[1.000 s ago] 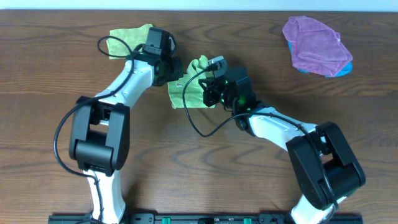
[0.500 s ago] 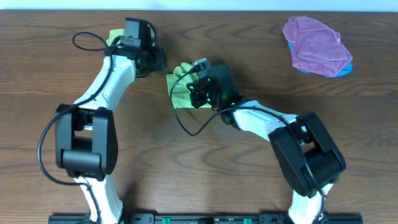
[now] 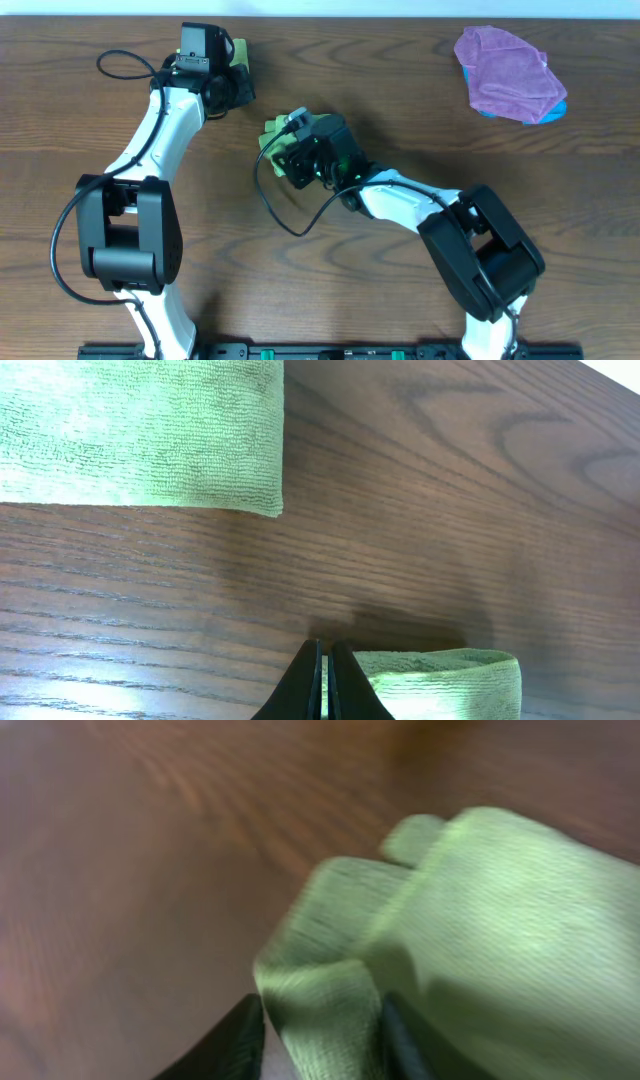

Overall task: Fold the cloth
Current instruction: 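Release the folded cloth and retract the right gripper to its rest pose, then grasp the folded green cloth with the left gripper and lift it, then carry the folded cloth with the left gripper to the far-left edge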

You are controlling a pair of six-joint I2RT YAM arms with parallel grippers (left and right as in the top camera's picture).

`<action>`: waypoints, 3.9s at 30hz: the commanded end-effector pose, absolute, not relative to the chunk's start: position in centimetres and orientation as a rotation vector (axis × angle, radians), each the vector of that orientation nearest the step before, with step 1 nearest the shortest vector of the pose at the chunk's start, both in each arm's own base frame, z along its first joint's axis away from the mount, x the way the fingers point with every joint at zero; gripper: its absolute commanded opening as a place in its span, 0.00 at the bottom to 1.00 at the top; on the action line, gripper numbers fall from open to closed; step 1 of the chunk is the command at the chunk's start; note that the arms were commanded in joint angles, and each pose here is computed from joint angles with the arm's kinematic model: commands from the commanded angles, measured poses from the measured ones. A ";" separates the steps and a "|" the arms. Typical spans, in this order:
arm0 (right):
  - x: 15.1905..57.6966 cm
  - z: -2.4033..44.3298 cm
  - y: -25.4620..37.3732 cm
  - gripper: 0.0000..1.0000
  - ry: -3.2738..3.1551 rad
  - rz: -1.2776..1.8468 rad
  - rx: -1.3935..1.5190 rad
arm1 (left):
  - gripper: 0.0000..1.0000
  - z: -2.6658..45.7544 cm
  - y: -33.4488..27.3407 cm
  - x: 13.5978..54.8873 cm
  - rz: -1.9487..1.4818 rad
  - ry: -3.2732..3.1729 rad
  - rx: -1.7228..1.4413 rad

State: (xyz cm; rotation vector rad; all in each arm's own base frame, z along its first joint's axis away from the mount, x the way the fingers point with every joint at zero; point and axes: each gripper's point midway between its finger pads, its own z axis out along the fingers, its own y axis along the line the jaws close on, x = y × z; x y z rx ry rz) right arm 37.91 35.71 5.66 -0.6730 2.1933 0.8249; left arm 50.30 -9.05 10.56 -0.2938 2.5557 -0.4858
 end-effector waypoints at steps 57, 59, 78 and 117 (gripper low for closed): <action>18.2 15.1 7.8 0.99 2.173 0.570 0.026 | 0.95 8.3 -11.5 35.9 -0.961 2.889 -0.705; 18.2 15.1 7.8 0.99 2.174 0.570 0.026 | 0.95 7.0 -12.1 35.7 -1.015 2.864 -0.741; 17.7 14.3 7.7 0.99 2.214 0.563 0.033 | 0.95 1.5 -16.7 37.7 -1.003 2.616 -0.867; 17.7 14.3 7.7 0.99 2.214 0.563 0.033 | 0.06 24.9 -12.2 57.0 -1.022 2.104 -0.516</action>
